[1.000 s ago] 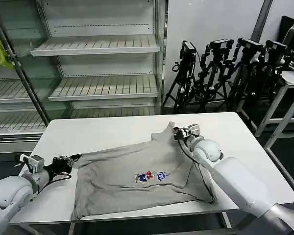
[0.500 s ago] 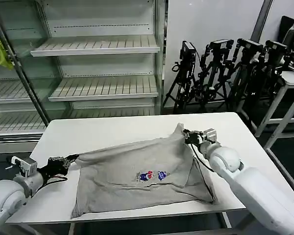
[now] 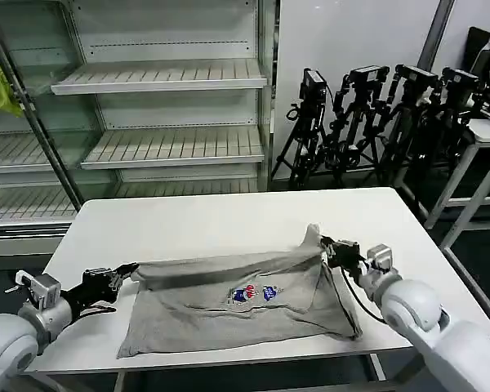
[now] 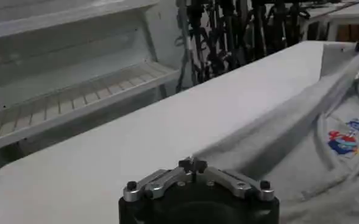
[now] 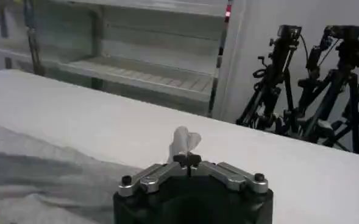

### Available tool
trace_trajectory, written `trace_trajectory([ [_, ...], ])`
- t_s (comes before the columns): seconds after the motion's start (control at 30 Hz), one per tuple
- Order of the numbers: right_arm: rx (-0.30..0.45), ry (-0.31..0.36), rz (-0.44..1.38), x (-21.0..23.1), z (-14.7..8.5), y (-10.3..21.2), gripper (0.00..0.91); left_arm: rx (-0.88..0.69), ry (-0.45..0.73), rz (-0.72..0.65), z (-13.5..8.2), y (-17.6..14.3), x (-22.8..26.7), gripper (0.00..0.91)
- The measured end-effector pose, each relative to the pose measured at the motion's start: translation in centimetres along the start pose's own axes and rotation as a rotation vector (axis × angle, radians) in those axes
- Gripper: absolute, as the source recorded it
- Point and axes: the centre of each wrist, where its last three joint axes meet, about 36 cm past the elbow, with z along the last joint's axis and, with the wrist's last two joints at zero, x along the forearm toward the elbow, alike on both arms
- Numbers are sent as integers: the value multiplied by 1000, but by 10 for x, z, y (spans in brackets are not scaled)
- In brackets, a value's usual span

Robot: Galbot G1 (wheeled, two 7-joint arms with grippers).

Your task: Fold and organize the clothes.

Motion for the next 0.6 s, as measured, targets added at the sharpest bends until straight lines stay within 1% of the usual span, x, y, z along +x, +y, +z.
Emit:
trace_trajectory([
  [0.27, 20, 19, -19, 19, 16, 8, 0, -13, -6, 4, -2, -7, 11, 40],
  [0.6, 49, 37, -27, 34, 26, 9, 0, -18, -7, -7, 0, -11, 22, 40],
])
